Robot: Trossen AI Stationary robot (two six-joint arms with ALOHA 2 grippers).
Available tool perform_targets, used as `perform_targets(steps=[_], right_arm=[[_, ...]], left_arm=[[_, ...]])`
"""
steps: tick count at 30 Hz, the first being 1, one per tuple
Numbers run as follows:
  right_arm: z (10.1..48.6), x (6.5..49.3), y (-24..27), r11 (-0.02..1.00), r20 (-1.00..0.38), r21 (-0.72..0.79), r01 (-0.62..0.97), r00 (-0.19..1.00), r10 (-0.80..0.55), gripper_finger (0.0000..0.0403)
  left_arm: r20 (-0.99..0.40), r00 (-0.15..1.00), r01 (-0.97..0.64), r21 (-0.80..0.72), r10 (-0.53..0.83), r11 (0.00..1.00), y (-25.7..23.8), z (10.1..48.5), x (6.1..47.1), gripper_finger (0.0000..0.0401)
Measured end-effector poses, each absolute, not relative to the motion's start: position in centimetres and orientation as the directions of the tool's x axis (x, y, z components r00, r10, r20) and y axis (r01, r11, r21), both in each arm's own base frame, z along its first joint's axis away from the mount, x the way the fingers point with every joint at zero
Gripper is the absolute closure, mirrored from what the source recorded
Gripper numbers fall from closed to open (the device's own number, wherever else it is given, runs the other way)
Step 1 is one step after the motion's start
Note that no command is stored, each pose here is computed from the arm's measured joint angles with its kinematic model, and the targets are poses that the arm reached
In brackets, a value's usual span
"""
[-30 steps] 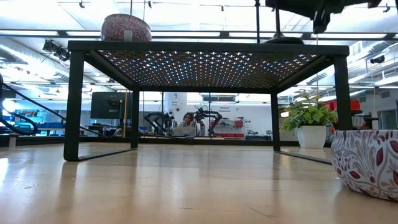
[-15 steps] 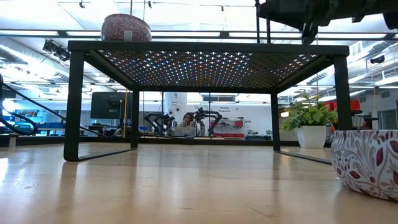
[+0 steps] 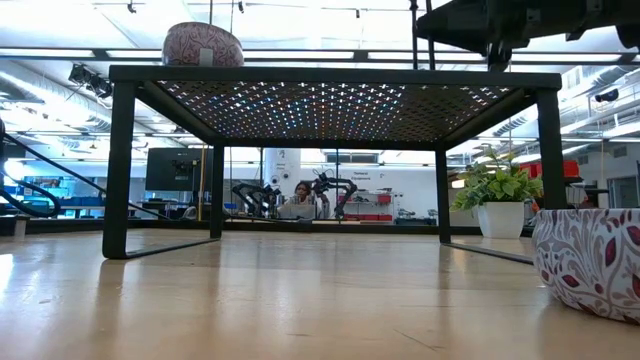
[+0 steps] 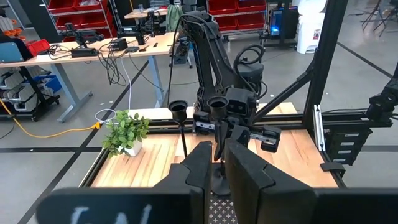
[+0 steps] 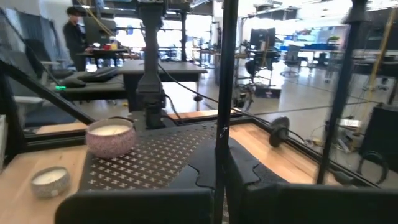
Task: Pick & Place candle stick holders
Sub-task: Put the bottom black candle holder on the shelf aligned with the other black candle holder
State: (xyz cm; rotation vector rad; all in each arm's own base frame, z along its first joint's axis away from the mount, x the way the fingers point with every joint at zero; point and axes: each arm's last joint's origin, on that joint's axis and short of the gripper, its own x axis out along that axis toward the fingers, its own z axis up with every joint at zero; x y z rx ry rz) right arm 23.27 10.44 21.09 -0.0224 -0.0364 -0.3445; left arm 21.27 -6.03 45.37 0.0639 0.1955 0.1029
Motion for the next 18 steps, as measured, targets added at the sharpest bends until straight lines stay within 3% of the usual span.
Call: perform_targets(steps=[9, 18], right_arm=[[21.02, 23.25, 10.38, 0.933, 0.033, -0.020, 0.358, 0.933, -0.358, 0.0401], [20.98, 23.24, 10.54, 0.944, 0.031, 0.004, 0.330, 0.944, -0.330, 0.0361]], left_arm=[[-0.191, 0.976, -0.096, 0.074, 0.108, 0.993, -6.03, 45.37, 21.27, 0.0353], [-0.191, 0.976, -0.096, 0.074, 0.108, 0.993, -6.03, 45.36, 21.27, 0.0353]])
